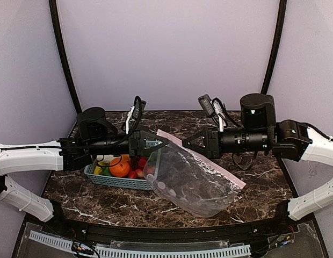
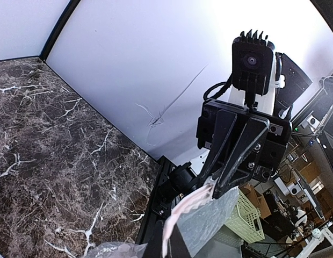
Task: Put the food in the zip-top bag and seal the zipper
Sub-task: Unzip the zipper from the zipper food storage bag.
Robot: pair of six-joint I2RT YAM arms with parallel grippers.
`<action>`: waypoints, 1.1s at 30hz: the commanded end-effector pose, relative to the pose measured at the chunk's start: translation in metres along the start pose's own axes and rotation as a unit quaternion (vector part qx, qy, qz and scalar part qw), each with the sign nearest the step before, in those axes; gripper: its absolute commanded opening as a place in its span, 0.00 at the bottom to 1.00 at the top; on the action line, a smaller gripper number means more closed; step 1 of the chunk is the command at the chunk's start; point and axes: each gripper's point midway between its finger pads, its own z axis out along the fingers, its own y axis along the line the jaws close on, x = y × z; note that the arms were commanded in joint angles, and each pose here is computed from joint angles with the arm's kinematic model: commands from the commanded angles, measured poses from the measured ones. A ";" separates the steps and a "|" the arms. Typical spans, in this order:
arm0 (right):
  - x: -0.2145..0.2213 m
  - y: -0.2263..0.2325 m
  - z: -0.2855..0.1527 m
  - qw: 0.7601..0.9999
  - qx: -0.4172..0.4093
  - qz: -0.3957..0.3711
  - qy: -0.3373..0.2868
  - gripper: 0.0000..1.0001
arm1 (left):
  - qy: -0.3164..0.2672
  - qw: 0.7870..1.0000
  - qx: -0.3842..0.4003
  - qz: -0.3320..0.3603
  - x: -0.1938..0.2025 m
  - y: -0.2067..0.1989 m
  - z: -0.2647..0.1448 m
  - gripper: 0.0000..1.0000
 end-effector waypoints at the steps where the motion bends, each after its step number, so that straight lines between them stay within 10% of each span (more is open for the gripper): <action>1: 0.001 0.001 -0.008 1.000 -0.002 0.002 -0.002 0.00 | -0.026 0.999 -0.035 -0.004 -0.010 0.014 -0.012 0.01; 33: 0.009 -0.009 -0.016 1.000 0.015 0.015 0.000 0.00 | -0.039 0.997 -0.069 -0.010 -0.010 0.029 -0.028 0.01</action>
